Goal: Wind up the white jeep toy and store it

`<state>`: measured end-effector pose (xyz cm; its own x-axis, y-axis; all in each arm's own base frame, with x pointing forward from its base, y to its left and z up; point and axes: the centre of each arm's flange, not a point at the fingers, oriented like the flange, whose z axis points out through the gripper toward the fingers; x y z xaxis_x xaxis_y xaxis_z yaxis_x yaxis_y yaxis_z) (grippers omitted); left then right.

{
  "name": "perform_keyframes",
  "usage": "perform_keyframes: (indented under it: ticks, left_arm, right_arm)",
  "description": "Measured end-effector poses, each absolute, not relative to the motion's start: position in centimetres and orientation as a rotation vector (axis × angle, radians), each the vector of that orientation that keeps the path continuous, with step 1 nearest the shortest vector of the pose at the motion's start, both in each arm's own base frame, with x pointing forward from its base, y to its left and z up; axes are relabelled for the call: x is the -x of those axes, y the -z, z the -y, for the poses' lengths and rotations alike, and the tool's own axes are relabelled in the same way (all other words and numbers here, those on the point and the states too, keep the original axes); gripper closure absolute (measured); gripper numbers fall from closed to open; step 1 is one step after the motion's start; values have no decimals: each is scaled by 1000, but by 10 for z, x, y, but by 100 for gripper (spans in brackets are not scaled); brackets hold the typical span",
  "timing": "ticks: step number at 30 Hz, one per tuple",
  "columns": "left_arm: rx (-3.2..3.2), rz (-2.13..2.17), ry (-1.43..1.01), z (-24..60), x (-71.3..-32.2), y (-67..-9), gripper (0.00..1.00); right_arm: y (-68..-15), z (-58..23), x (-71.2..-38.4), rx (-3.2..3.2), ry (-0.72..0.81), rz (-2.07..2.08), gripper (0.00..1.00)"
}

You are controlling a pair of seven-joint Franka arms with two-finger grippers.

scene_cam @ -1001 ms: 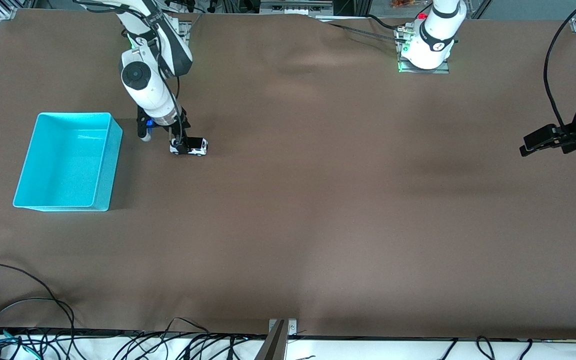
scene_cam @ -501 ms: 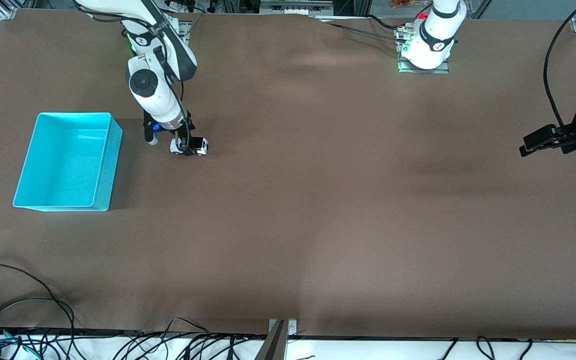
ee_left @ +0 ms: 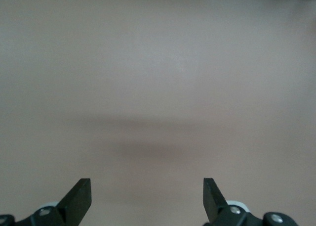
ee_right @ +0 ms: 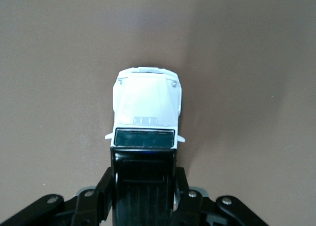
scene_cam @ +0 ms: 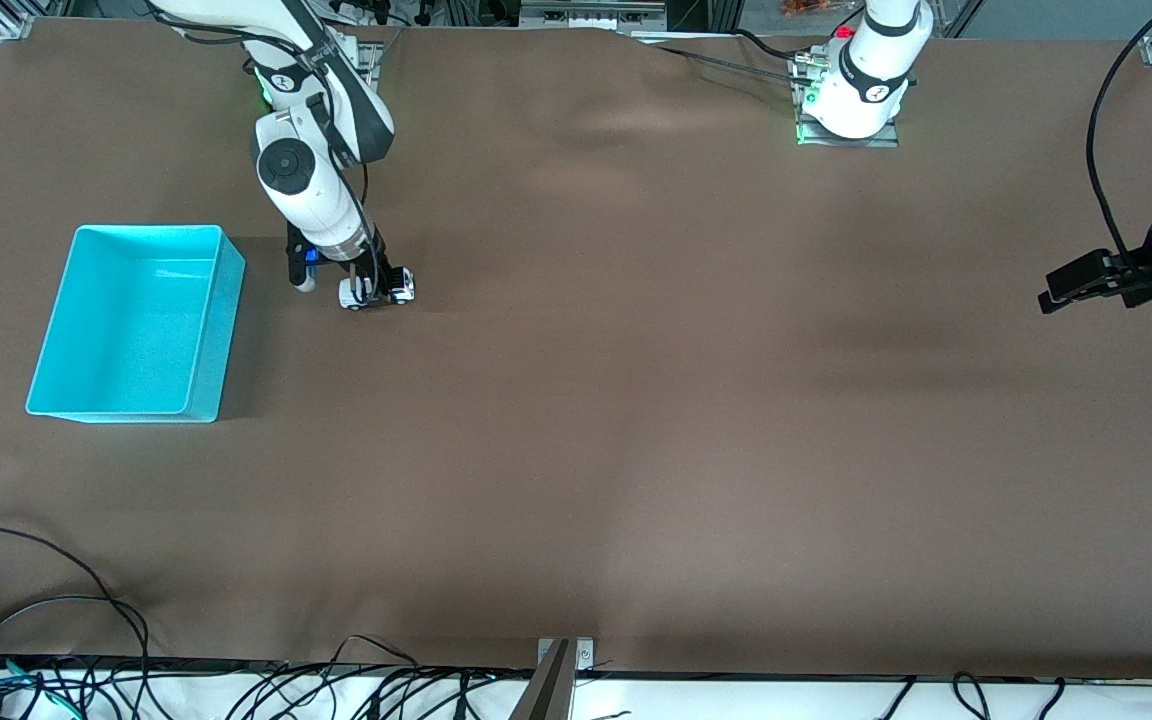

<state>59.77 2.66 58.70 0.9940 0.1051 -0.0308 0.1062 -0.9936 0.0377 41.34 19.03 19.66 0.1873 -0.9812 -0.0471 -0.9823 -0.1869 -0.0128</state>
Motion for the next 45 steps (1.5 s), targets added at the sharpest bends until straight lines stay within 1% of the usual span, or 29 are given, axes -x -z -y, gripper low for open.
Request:
perform_keyframes:
  ticks: [7, 15, 25, 38, 45]
  left_arm:
    - [-3097, -164, 47, -26, -598, -586, 0]
    - [-3097, -164, 49, -26, -598, -585, 0]
    - [-3097, -162, 49, -26, -598, -585, 0]
    - [-3097, -161, 49, -26, -598, -585, 0]
    - [-3097, -161, 49, -26, -598, -585, 0]
  right_arm:
    - [-209, -192, -418, 2381, -27, -1970, 48]
    - [-254, -187, -428, 2411, 17, -1918, 48]
    - [-299, -152, -447, 2558, 52, -1737, 48]
    - [-340, -79, -464, 2906, -111, -1322, 48]
    - [-347, -22, -464, 2975, -178, -1105, 48]
